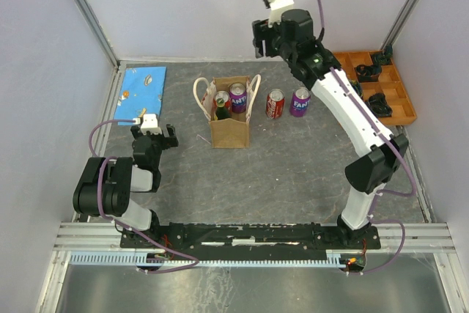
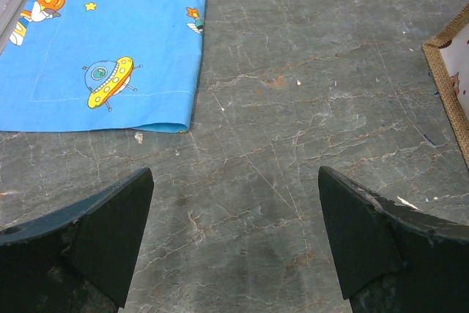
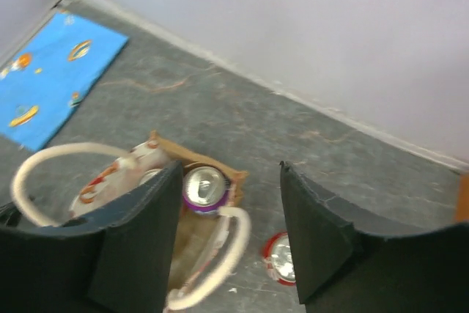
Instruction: Take the beverage out of the canvas bag
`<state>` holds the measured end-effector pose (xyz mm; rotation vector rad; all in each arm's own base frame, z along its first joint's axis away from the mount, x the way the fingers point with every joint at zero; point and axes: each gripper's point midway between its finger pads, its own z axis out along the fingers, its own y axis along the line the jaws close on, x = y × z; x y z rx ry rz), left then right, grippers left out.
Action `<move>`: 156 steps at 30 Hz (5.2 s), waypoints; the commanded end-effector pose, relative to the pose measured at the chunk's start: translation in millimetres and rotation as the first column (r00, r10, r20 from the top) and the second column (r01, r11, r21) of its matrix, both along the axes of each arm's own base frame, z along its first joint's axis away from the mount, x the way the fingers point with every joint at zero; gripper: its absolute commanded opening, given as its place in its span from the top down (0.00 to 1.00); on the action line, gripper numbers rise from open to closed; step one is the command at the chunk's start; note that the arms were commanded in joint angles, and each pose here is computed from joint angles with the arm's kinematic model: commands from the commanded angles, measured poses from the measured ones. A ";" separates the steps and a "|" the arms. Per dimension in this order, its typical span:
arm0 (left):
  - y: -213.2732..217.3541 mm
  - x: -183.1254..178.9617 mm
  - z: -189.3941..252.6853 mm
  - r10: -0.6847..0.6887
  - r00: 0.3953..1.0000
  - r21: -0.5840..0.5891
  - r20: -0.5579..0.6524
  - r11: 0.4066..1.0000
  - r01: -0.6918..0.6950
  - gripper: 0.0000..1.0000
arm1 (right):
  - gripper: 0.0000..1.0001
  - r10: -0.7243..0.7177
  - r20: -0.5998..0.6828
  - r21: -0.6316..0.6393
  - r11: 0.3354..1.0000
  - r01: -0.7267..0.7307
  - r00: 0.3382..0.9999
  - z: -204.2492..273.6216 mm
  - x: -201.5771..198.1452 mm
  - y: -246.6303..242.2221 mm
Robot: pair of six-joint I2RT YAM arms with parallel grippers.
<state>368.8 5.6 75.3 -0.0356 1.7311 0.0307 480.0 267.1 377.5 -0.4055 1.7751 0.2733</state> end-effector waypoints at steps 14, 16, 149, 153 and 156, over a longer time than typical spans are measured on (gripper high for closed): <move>0.0 8.4 15.5 0.004 0.999 -0.008 0.052 1.000 -0.004 0.01 | 0.61 0.254 -0.239 0.058 0.967 -0.247 0.937 -102.3 -6.2 82.7; 0.3 8.4 15.3 0.004 0.999 -0.008 0.052 1.000 -0.004 0.01 | 0.60 0.255 -0.259 0.063 0.967 -0.247 0.931 -111.7 -4.7 85.6; 0.0 8.4 15.0 0.003 0.999 -0.008 0.051 1.000 -0.003 0.01 | 1.00 0.063 -0.286 -0.011 0.998 -0.069 0.956 -135.5 44.4 75.4; -0.2 8.7 15.4 0.002 0.999 -0.007 0.052 1.000 -0.002 0.01 | 1.00 0.090 -0.246 0.025 0.996 -0.086 0.965 -106.8 41.3 77.0; 0.0 8.8 15.5 0.003 0.999 -0.007 0.052 1.000 -0.002 0.01 | 1.00 0.111 -0.223 0.046 0.994 -0.104 0.968 -88.3 36.3 78.4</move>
